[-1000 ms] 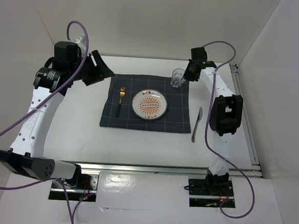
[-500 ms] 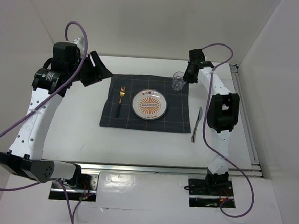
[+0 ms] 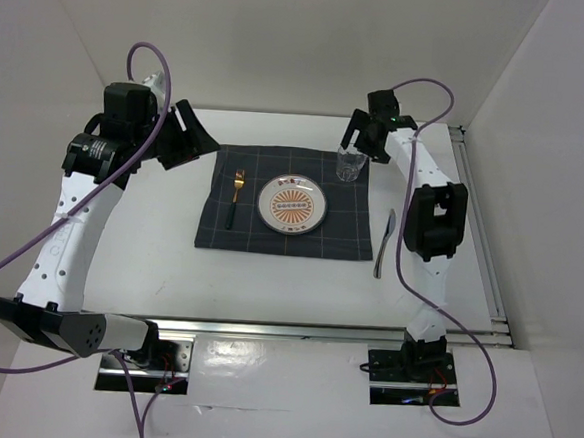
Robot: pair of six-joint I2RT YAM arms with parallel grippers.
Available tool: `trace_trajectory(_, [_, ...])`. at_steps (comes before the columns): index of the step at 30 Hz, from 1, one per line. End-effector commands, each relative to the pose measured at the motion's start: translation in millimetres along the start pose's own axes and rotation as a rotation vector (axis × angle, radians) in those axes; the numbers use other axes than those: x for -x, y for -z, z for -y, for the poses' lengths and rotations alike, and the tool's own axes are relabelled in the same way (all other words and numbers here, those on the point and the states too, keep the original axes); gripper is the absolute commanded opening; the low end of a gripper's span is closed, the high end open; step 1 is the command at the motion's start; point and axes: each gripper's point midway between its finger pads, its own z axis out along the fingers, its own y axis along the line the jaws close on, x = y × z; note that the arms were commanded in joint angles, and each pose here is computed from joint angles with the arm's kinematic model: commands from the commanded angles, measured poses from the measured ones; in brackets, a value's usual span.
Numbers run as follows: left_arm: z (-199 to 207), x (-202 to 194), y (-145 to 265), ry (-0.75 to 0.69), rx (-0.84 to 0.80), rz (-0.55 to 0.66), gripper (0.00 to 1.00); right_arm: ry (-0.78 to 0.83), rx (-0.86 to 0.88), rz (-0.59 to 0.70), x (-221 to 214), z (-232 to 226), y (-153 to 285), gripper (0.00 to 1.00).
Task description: Set the dinner table for one person
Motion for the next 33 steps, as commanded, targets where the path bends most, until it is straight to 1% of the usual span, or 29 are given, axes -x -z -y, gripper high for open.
trace_trajectory(1, [2, 7, 6, -0.024, -0.012, 0.037, 0.71, -0.025, 0.114, 0.177, 67, -24, 87, 1.00])
trace_trajectory(4, [5, 12, 7, -0.036, -0.018, 0.046, 0.71, -0.043, 0.071, 0.201, 68, -3, 113, 1.00])
trace_trajectory(5, [8, 20, 6, -0.038, -0.033, 0.066, 0.71, -0.047, 0.105, 0.248, 74, -5, 143, 1.00])
trace_trajectory(6, [13, 20, 6, -0.041, -0.056, 0.063, 0.71, -0.055, 0.072, 0.181, 46, 18, 130, 1.00])
trace_trajectory(7, [14, 22, 4, -0.041, -0.057, 0.064, 0.71, -0.052, 0.088, 0.157, 31, 20, 134, 1.00])
trace_trajectory(8, [19, 28, 7, -0.048, -0.071, 0.084, 0.71, -0.070, 0.095, 0.184, 28, 29, 157, 1.00])
trace_trajectory(9, [19, 28, 7, -0.048, -0.071, 0.084, 0.71, -0.078, 0.037, 0.089, -17, 50, 141, 1.00])
trace_trajectory(11, [17, 32, 6, -0.044, -0.066, 0.090, 0.71, -0.096, -0.008, 0.038, -53, 74, 140, 0.91])
trace_trajectory(12, [17, 32, 6, -0.053, -0.065, 0.091, 0.71, -0.119, -0.017, 0.019, -68, 87, 150, 0.86])
trace_trajectory(13, [15, 28, 3, -0.050, -0.067, 0.075, 0.71, -0.143, -0.064, -0.065, -107, 110, 140, 0.82])
trace_trajectory(14, [15, 28, 3, -0.050, -0.067, 0.075, 0.71, -0.149, -0.088, -0.100, -124, 121, 140, 0.77])
trace_trajectory(15, [13, 24, -2, -0.045, -0.064, 0.054, 0.71, -0.162, -0.096, -0.144, -151, 129, 142, 0.69])
trace_trajectory(19, [13, 21, -8, -0.044, -0.075, 0.036, 0.71, -0.178, -0.118, -0.221, -190, 146, 138, 0.62])
trace_trajectory(22, [12, 18, -15, -0.048, -0.082, 0.008, 0.71, -0.179, -0.117, -0.241, -198, 147, 127, 0.62])
trace_trajectory(24, [13, 20, -16, -0.048, -0.083, 0.010, 0.71, -0.170, -0.110, -0.229, -195, 146, 121, 0.57])
trace_trajectory(27, [13, 20, -16, -0.048, -0.083, 0.010, 0.71, -0.157, -0.149, -0.256, -204, 154, 111, 0.52])
trace_trajectory(30, [10, 17, -18, -0.045, -0.077, 0.001, 0.71, -0.141, -0.161, -0.262, -206, 158, 103, 0.52])
trace_trajectory(33, [10, 15, -16, -0.045, -0.077, 0.001, 0.71, -0.132, -0.154, -0.276, -207, 156, 93, 0.49])
